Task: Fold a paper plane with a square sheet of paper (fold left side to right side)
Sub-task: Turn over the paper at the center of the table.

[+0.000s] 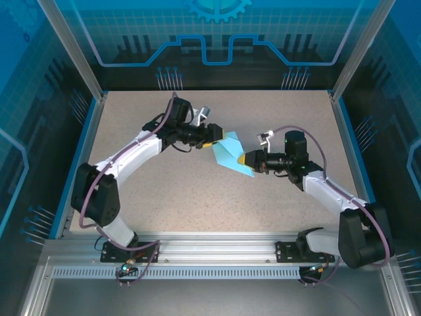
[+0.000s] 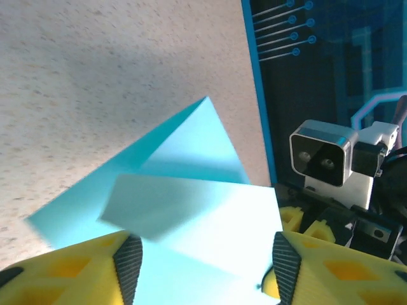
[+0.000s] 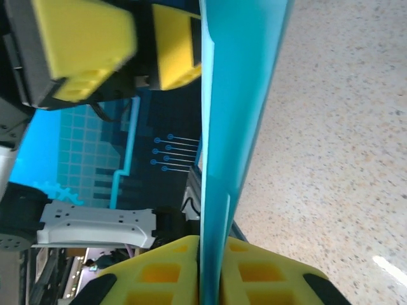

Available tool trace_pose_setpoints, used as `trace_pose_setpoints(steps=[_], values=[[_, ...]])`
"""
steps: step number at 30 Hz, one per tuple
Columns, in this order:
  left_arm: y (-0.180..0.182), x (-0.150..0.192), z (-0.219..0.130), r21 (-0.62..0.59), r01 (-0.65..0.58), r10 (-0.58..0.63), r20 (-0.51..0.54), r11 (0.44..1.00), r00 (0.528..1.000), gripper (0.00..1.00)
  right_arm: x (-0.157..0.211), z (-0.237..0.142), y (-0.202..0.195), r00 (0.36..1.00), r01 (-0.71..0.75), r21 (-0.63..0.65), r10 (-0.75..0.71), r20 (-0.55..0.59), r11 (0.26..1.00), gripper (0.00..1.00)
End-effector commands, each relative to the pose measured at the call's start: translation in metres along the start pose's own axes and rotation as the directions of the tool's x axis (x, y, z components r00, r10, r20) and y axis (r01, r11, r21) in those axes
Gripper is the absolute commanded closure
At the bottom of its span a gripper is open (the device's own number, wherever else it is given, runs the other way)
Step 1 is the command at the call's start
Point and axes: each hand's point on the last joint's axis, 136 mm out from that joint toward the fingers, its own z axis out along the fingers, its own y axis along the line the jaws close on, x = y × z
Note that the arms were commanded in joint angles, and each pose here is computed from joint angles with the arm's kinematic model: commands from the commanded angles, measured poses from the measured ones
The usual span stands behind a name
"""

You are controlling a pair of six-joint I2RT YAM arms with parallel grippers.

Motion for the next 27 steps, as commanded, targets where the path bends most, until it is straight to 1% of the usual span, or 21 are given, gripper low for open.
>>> trace_pose_setpoints(steps=[1, 6, 9, 10, 11, 12, 13, 14, 16, 17, 18, 20, 22, 24, 25, 27], values=[[0.012, -0.002, -0.036, -0.078, -0.016, 0.022, 0.073, 0.997, 0.997, 0.31, 0.002, -0.004, 0.0, 0.999, 0.051, 0.087, -0.052, -0.001, 0.995, 0.89], [0.019, -0.003, -0.075, -0.171, -0.045, 0.076, 0.178, 0.984, 0.981, 0.21, 0.008, -0.005, -0.01, 0.991, 0.132, 0.253, -0.125, -0.046, 0.958, 0.95], [0.02, 0.0, -0.094, -0.224, -0.064, 0.118, 0.232, 0.972, 0.965, 0.17, 0.011, -0.007, -0.024, 0.98, 0.199, 0.396, -0.178, -0.089, 0.896, 0.98], [0.021, 0.001, -0.1, -0.243, -0.066, 0.128, 0.251, 0.968, 0.959, 0.16, 0.001, -0.009, -0.02, 0.97, 0.241, 0.457, -0.225, -0.088, 0.856, 0.99], [0.022, 0.001, -0.105, -0.26, -0.065, 0.137, 0.271, 0.963, 0.953, 0.16, 0.001, -0.009, -0.024, 0.962, 0.27, 0.508, -0.25, -0.11, 0.818, 0.99], [0.023, 0.002, -0.111, -0.278, -0.065, 0.149, 0.291, 0.958, 0.945, 0.15, -0.003, -0.012, -0.027, 0.952, 0.3, 0.576, -0.276, -0.132, 0.76, 1.0], [0.024, 0.002, -0.117, -0.298, -0.065, 0.16, 0.309, 0.952, 0.937, 0.14, -0.006, -0.014, -0.03, 0.935, 0.343, 0.642, -0.315, -0.164, 0.686, 1.0], [0.026, 0.002, -0.122, -0.317, -0.063, 0.171, 0.325, 0.946, 0.93, 0.14, -0.007, -0.014, -0.032, 0.919, 0.38, 0.687, -0.338, -0.204, 0.619, 1.0], [0.028, 0.001, -0.133, -0.357, -0.055, 0.191, 0.357, 0.932, 0.914, 0.13, -0.015, -0.02, -0.039, 0.882, 0.44, 0.786, -0.373, -0.289, 0.433, 1.0], [0.029, 0.001, -0.138, -0.374, -0.051, 0.2, 0.372, 0.926, 0.906, 0.12, -0.018, -0.021, -0.041, 0.866, 0.464, 0.811, -0.376, -0.331, 0.355, 1.0], [0.03, 0.0, -0.144, -0.393, -0.047, 0.211, 0.386, 0.919, 0.898, 0.12, -0.021, -0.024, -0.046, 0.849, 0.485, 0.836, -0.368, -0.38, 0.257, 1.0], [0.033, 0.0, -0.153, -0.427, -0.033, 0.224, 0.405, 0.904, 0.887, 0.12, -0.029, -0.025, -0.05, 0.808, 0.531, 0.843, -0.35, -0.473, 0.086, 1.0], [0.035, 0.001, -0.162, -0.455, -0.021, 0.238, 0.424, 0.89, 0.874, 0.11, -0.036, -0.027, -0.055, 0.764, 0.569, 0.816, -0.304, -0.569, -0.098, 1.0], [0.038, 0.002, -0.168, -0.472, -0.006, 0.241, 0.439, 0.881, 0.866, 0.1, -0.041, -0.022, -0.057, 0.72, 0.598, 0.766, -0.26, -0.643, -0.236, 1.0], [0.037, 0.002, -0.171, -0.476, -0.004, 0.245, 0.446, 0.88, 0.861, 0.09, -0.042, -0.016, -0.059, 0.689, 0.622, 0.727, -0.237, -0.685, -0.292, 1.0], [0.039, 0.003, -0.173, -0.481, 0.004, 0.245, 0.453, 0.877, 0.858, 0.09, -0.043, -0.003, -0.061, 0.641, 0.653, 0.664, -0.2, -0.741, -0.365, 1.0]])
